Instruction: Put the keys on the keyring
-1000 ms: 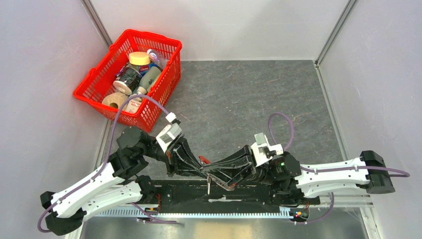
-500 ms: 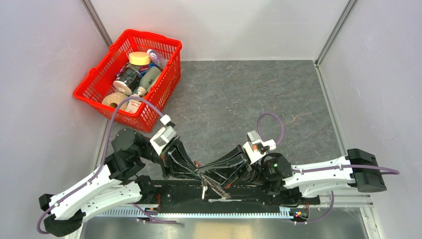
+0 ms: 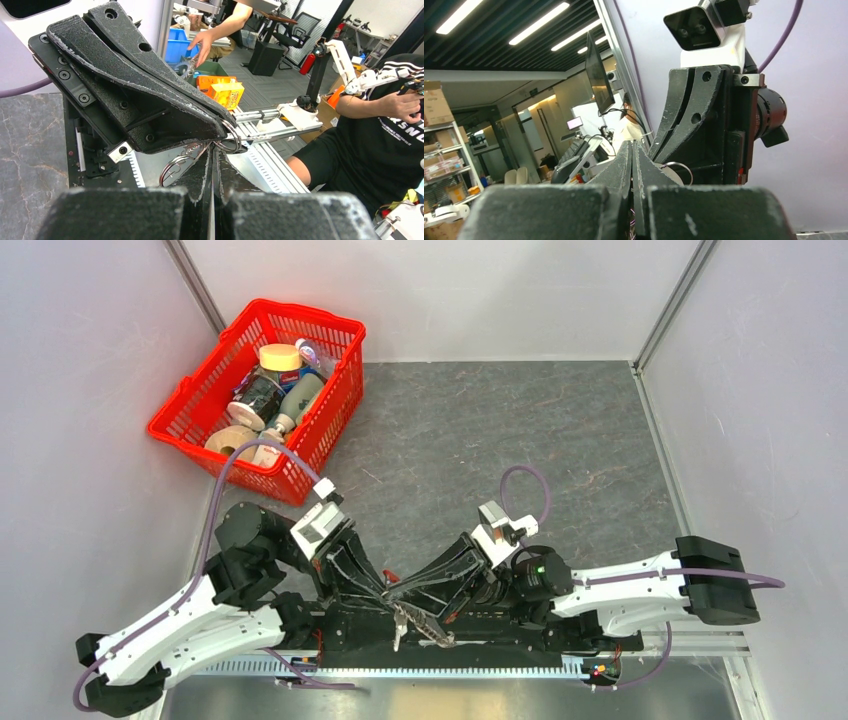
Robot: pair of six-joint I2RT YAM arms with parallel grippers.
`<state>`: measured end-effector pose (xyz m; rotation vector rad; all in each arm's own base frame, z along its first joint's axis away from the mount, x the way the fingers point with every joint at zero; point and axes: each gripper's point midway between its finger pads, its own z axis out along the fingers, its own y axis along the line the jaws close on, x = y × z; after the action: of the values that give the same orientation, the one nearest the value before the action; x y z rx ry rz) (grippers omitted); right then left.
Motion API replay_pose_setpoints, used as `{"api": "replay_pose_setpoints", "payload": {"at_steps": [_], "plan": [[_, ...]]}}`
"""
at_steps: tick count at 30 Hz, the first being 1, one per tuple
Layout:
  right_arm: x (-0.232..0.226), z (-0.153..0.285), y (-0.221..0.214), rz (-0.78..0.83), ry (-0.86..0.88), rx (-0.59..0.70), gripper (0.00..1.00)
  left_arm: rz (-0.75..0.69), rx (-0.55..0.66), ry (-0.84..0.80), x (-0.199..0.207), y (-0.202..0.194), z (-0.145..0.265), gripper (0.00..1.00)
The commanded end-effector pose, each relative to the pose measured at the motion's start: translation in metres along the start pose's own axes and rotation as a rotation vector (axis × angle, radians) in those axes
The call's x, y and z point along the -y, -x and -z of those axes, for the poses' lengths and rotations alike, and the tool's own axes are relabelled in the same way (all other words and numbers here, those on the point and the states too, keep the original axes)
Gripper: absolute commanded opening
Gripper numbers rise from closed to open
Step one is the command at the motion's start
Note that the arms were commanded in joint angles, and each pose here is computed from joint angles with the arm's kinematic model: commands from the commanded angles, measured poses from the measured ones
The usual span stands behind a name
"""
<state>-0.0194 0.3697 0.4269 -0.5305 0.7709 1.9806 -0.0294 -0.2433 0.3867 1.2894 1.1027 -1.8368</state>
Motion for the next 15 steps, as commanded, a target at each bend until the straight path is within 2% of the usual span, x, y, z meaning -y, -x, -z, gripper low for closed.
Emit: {"api": "replay_pose_setpoints", "payload": {"at_steps": [1, 8, 10, 12, 15], "plan": [[-0.017, -0.011, -0.008, -0.032, 0.090, -0.041, 0.00, 0.020, 0.012, 0.076, -0.018, -0.001, -0.001, 0.02], [-0.016, -0.010, -0.007, -0.016, 0.083, -0.042, 0.00, 0.028, 0.006, 0.092, -0.020, -0.003, 0.000, 0.02], [-0.015, -0.009, -0.006, -0.002, 0.076, -0.044, 0.00, 0.041, -0.001, 0.118, -0.025, -0.006, 0.000, 0.05], [-0.015, -0.008, -0.003, 0.010, 0.070, -0.046, 0.00, 0.052, -0.005, 0.142, -0.030, -0.008, 0.000, 0.12], [-0.015, -0.004, 0.002, 0.026, 0.062, -0.035, 0.00, 0.081, -0.021, 0.185, -0.038, -0.014, 0.002, 0.31]]}}
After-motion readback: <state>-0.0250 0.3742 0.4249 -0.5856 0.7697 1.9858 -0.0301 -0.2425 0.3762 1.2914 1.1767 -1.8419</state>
